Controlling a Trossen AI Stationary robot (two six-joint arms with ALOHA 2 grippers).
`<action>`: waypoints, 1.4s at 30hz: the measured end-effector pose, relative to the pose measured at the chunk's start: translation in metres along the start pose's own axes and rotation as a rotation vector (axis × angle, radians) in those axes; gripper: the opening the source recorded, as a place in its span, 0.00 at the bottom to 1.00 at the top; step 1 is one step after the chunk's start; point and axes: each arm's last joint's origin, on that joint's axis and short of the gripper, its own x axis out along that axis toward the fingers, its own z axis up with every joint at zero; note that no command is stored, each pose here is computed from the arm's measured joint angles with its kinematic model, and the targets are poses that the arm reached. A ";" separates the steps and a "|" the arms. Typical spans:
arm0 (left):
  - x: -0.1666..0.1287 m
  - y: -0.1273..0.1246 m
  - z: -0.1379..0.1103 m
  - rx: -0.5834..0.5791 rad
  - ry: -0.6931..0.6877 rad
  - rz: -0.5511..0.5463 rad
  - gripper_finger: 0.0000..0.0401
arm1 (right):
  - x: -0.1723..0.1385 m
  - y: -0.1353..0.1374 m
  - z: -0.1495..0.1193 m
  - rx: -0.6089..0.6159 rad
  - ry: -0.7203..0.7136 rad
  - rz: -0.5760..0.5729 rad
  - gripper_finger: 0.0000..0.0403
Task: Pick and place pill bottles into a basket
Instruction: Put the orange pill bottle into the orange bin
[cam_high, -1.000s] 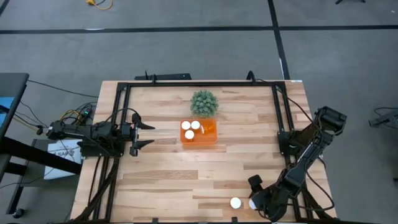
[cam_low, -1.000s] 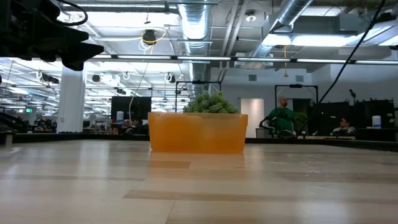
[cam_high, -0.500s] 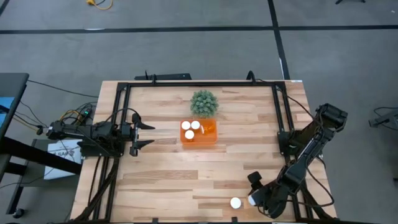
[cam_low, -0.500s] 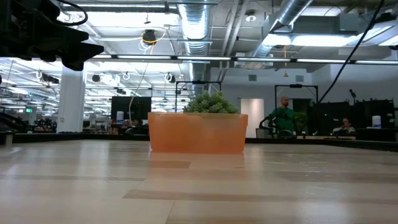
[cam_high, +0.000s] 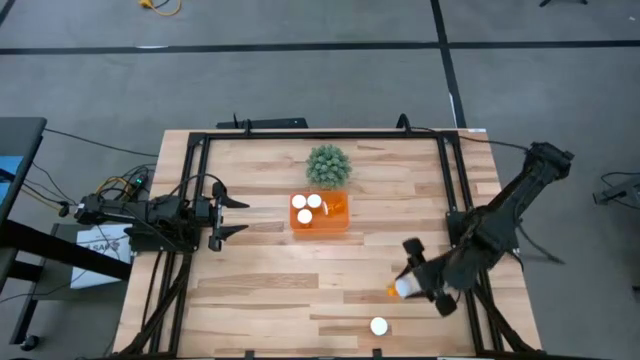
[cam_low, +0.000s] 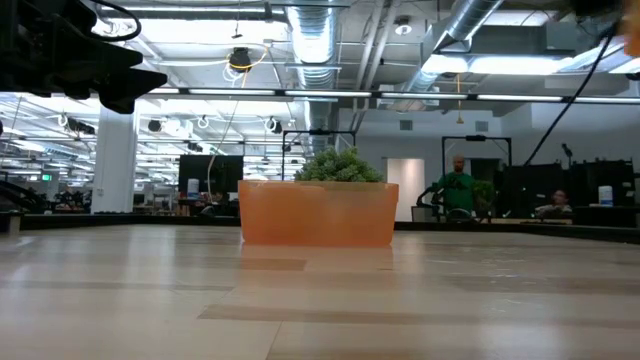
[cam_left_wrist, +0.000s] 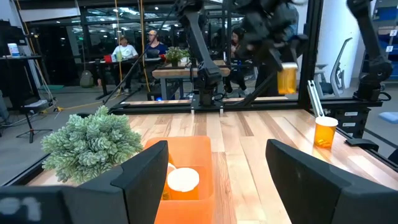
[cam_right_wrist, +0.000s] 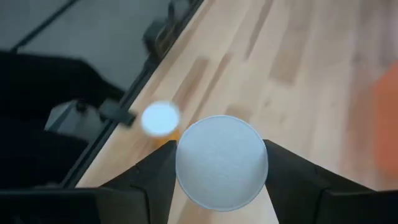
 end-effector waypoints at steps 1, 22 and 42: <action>0.000 0.000 0.000 0.000 0.000 0.000 0.65 | -0.006 -0.006 0.002 -0.003 -0.028 -0.010 0.49; 0.000 0.000 0.000 0.000 0.000 0.000 0.65 | -0.019 -0.148 0.020 0.026 -0.223 -0.302 0.52; 0.000 0.000 0.000 0.000 -0.001 0.000 0.65 | 0.039 -0.241 -0.020 0.276 -0.126 -0.205 0.48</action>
